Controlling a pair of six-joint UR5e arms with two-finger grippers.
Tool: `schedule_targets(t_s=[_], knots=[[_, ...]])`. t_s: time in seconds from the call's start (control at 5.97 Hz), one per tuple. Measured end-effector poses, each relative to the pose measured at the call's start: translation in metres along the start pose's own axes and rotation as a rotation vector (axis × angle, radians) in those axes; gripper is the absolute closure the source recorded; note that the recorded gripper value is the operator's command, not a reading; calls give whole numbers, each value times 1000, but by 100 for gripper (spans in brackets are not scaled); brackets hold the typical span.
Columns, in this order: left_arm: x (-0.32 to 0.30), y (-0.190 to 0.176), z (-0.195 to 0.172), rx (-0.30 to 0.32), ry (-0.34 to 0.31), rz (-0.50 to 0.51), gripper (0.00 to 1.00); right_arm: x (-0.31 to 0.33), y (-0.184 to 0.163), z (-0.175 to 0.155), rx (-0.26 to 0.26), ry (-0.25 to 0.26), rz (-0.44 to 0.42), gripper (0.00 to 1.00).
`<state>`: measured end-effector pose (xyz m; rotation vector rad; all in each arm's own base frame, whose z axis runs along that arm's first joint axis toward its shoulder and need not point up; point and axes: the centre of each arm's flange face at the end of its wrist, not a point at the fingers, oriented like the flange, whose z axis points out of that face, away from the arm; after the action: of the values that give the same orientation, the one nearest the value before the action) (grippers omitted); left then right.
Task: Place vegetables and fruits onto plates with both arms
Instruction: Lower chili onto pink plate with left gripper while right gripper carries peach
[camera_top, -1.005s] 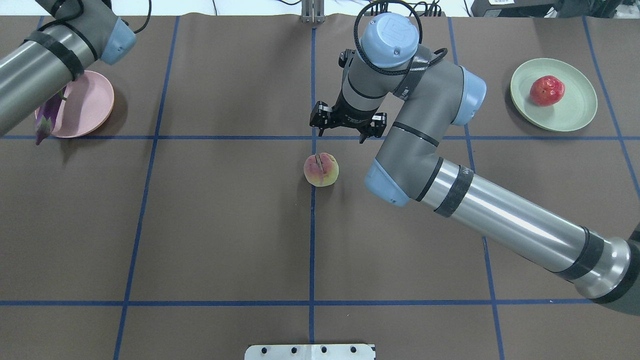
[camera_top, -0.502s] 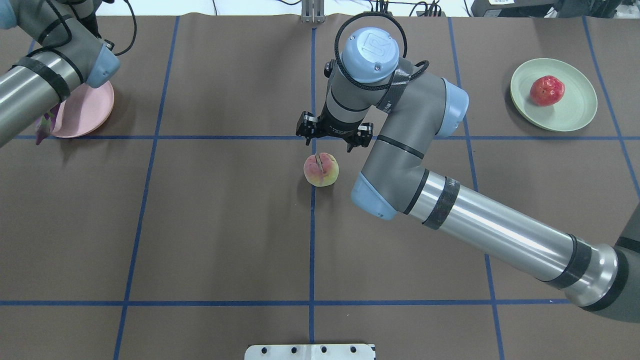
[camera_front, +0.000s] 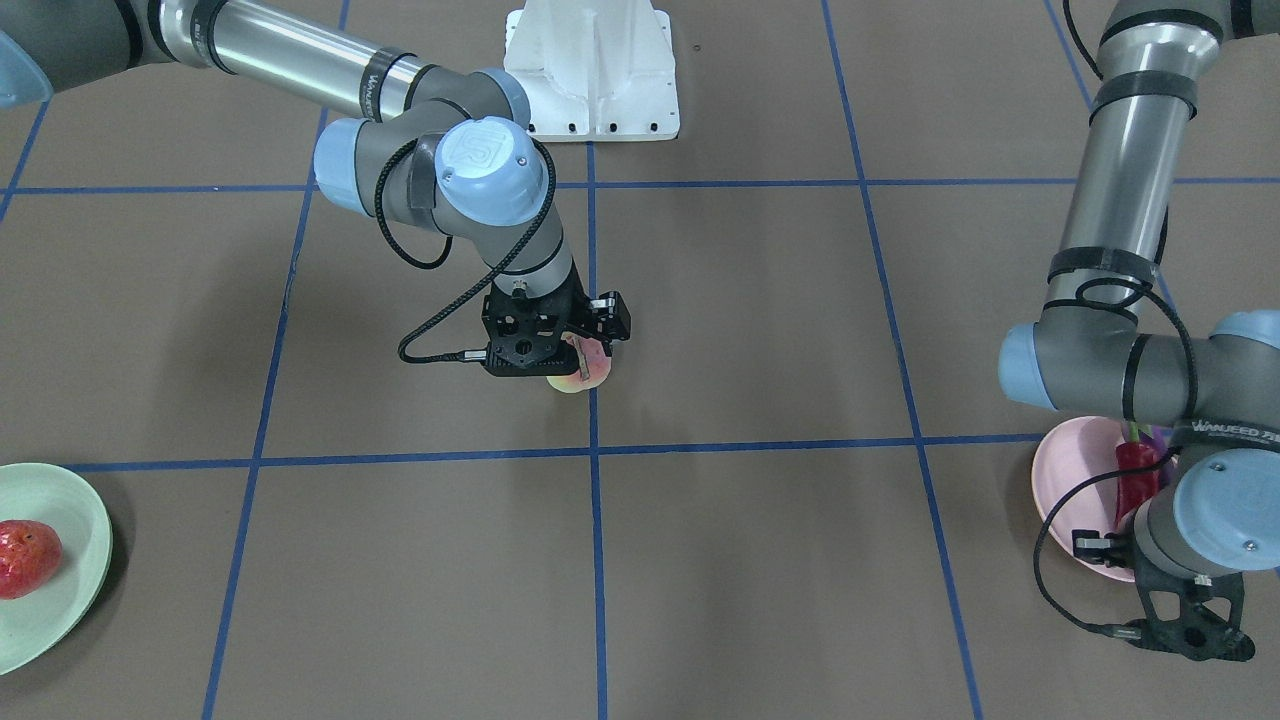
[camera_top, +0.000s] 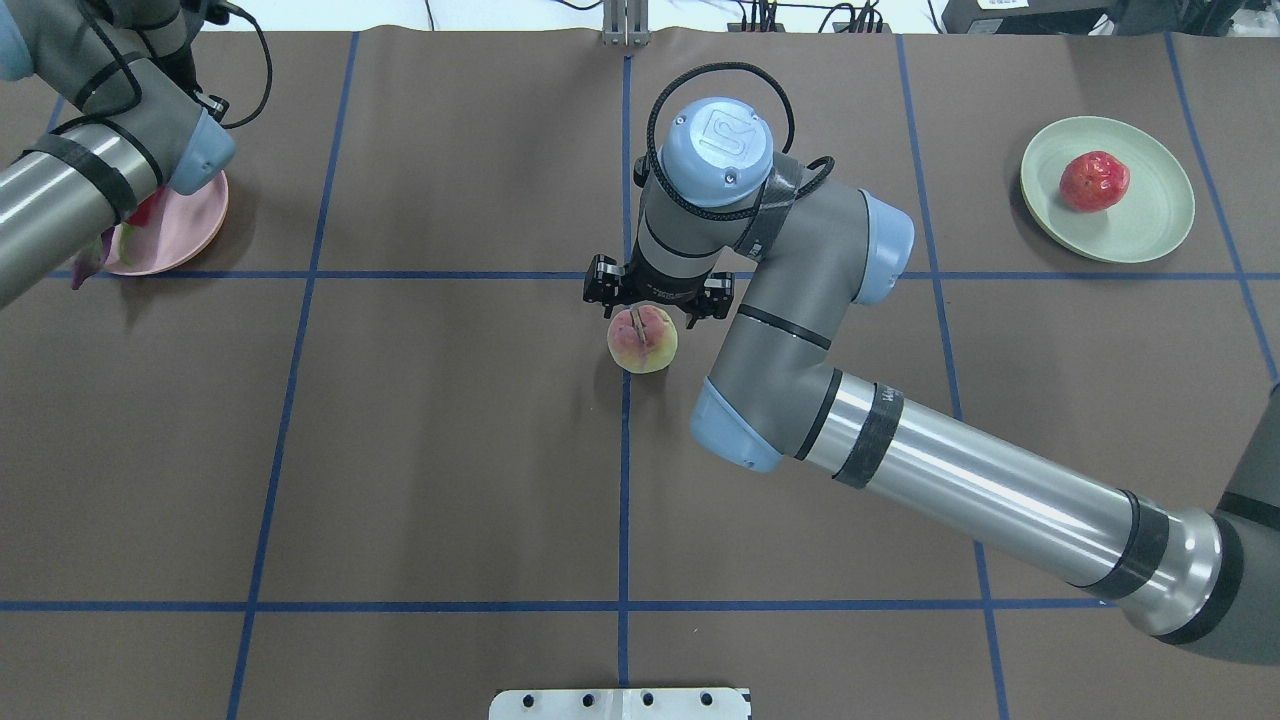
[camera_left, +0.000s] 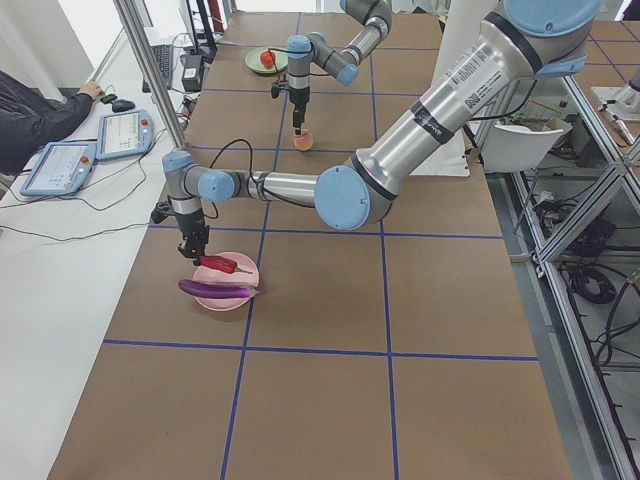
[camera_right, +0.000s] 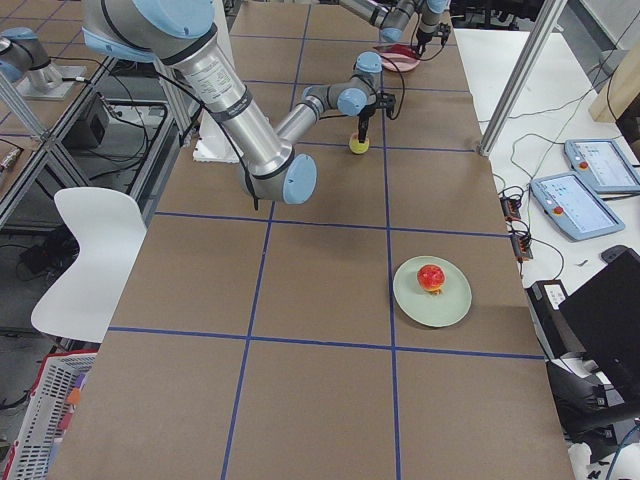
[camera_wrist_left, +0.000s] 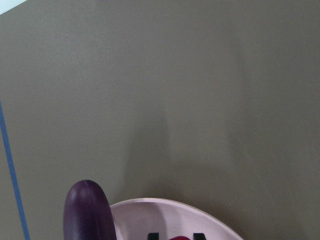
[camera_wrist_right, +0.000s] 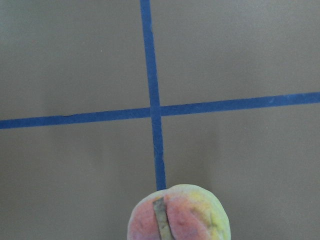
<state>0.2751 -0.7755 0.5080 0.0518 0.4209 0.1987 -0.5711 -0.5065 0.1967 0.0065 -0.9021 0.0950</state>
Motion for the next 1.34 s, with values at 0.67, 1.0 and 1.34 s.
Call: schedule_targets(t_s=[0.67,1.0,1.34], knots=[[-6,-1,-4,19,4,-3,0,-7,5,27,9,52,-12,0],[-10,-2,-9,26,5,-8,0,-9,12,35,-1,58,-17,1],[-7,-3,-18,39,8,-7,0,-8,11,39,-4,63,-12,93]])
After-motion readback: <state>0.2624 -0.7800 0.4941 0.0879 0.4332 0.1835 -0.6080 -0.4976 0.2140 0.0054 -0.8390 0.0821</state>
